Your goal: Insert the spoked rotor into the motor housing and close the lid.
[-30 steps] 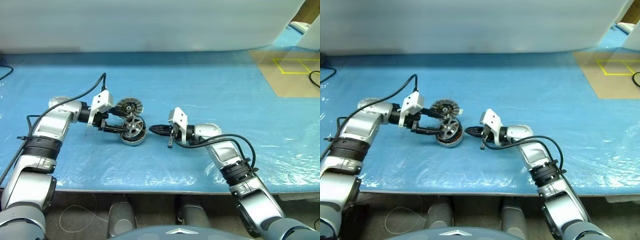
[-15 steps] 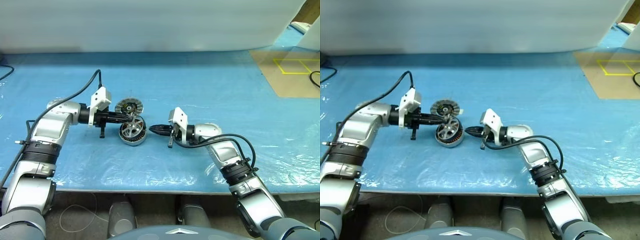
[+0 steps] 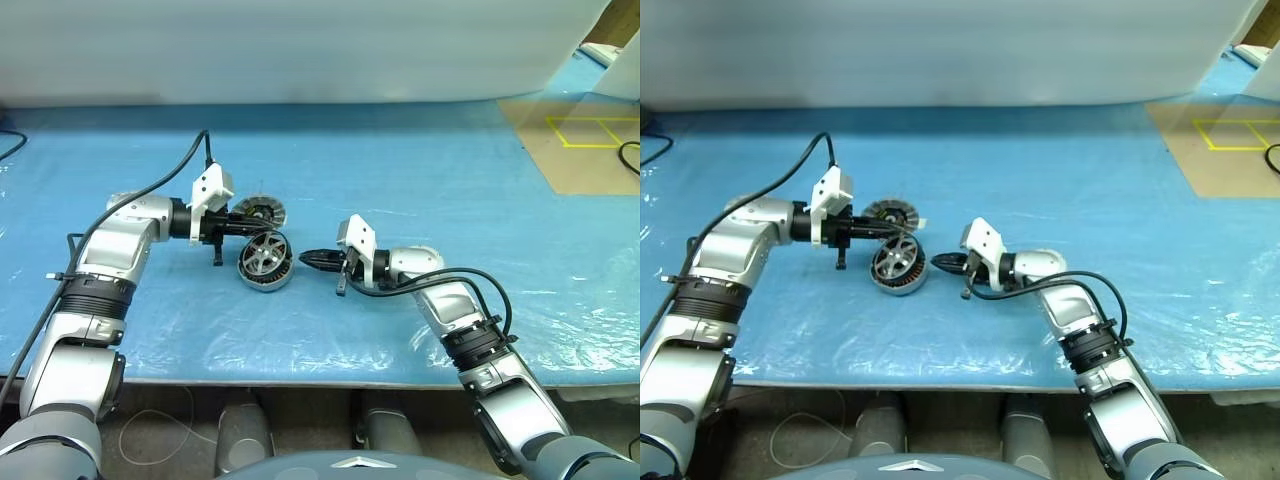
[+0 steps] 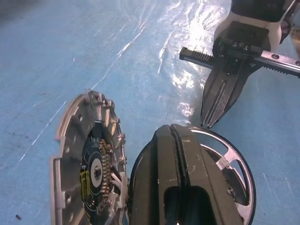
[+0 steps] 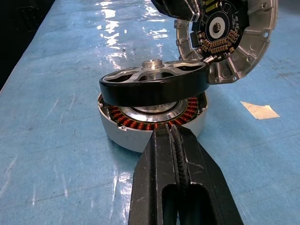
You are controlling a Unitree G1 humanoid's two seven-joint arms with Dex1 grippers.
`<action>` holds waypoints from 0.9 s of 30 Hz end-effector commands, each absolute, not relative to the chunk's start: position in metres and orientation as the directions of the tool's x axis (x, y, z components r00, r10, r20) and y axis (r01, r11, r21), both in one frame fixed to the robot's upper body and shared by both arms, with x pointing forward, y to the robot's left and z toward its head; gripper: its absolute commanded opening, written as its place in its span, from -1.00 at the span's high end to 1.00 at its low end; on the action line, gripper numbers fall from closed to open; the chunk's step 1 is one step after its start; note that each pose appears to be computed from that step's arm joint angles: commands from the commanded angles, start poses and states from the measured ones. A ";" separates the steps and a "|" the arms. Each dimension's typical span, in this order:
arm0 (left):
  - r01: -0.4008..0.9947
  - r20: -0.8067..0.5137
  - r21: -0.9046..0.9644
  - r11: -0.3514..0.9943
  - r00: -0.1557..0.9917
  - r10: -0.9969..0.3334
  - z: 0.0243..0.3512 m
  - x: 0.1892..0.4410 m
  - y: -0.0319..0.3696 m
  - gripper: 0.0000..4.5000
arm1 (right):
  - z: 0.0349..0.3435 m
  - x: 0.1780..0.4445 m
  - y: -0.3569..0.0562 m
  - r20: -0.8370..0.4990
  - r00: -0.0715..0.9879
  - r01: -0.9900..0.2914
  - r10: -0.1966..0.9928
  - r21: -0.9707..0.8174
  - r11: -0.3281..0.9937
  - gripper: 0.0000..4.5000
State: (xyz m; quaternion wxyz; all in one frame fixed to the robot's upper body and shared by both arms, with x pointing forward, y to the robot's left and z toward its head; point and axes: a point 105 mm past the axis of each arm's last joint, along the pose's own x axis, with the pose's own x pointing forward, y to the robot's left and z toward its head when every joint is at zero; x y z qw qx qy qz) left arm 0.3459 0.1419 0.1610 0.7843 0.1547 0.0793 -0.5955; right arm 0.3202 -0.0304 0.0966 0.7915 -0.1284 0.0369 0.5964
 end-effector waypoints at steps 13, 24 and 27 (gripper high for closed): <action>0.953 -0.309 0.208 0.220 0.278 -0.909 0.164 0.345 0.139 0.99 | 0.109 0.324 -0.029 -0.180 0.281 -0.950 0.943 -0.194 0.246 1.00; 0.955 -0.345 0.228 0.189 0.261 -0.902 0.167 0.348 0.145 0.99 | 0.106 0.323 -0.030 -0.190 0.285 -0.948 0.939 -0.199 0.248 1.00; 0.959 -0.353 0.219 0.178 0.247 -0.902 0.168 0.344 0.150 0.83 | 0.106 0.323 -0.031 -0.191 0.287 -0.948 0.938 -0.198 0.250 1.00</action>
